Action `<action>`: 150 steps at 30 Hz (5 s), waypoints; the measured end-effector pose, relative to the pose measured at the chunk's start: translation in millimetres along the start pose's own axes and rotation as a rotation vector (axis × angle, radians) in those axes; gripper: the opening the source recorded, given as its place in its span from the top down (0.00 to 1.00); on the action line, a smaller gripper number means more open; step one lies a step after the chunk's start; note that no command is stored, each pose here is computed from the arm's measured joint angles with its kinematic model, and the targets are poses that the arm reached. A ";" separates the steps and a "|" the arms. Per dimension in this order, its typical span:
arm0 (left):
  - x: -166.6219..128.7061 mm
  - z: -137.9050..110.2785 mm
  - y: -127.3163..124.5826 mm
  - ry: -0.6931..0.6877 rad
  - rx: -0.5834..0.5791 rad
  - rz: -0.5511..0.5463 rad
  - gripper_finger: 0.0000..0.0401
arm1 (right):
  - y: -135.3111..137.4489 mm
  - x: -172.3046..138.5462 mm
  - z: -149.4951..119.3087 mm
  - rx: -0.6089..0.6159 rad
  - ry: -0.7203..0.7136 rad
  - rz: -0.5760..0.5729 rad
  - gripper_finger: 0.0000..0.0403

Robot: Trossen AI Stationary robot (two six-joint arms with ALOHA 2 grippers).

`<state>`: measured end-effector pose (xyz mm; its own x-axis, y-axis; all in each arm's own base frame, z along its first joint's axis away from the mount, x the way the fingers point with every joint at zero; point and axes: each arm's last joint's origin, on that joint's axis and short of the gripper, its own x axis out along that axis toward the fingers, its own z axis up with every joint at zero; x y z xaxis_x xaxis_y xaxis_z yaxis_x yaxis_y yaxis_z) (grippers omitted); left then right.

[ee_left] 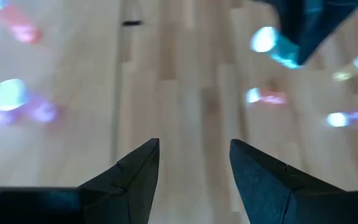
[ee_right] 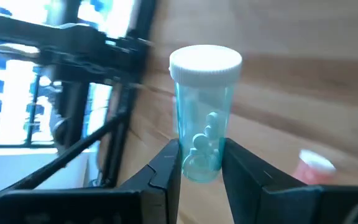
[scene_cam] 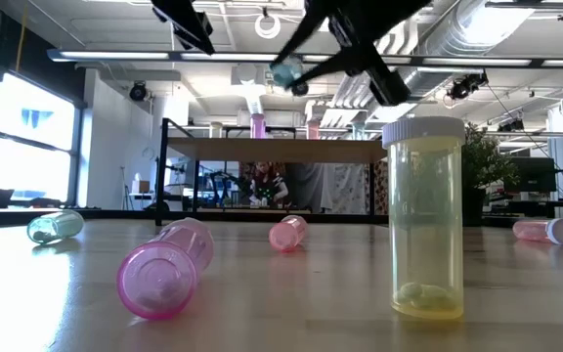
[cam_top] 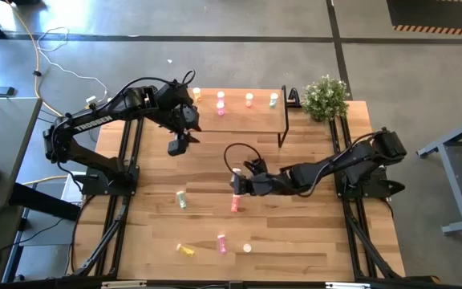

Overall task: Pick and place medicine bottles onto shelf by color
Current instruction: Put the right blue pill bottle on the shelf aligned with other blue pill bottles

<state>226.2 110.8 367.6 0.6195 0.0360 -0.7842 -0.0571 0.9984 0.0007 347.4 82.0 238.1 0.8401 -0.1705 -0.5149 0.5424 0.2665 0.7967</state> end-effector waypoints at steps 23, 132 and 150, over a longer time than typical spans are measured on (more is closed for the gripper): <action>-7.2 39.6 -6.0 -0.420 -0.120 -0.295 0.53 | 51.8 -68.5 78.3 -0.711 -0.322 0.334 0.79; 77.7 102.5 17.5 -0.775 -0.125 -0.021 0.76 | 29.3 -195.9 217.1 -1.156 -0.370 0.353 0.45; 120.9 105.5 26.6 -0.776 -0.158 0.014 0.76 | 13.8 -151.8 220.0 -1.125 -0.083 0.301 0.45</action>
<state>382.1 146.4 338.3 0.9835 0.1272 -0.1285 -0.1434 0.9816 -0.1261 227.7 -97.2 396.9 0.9546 -0.0077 -0.2978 0.0490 0.9901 0.1315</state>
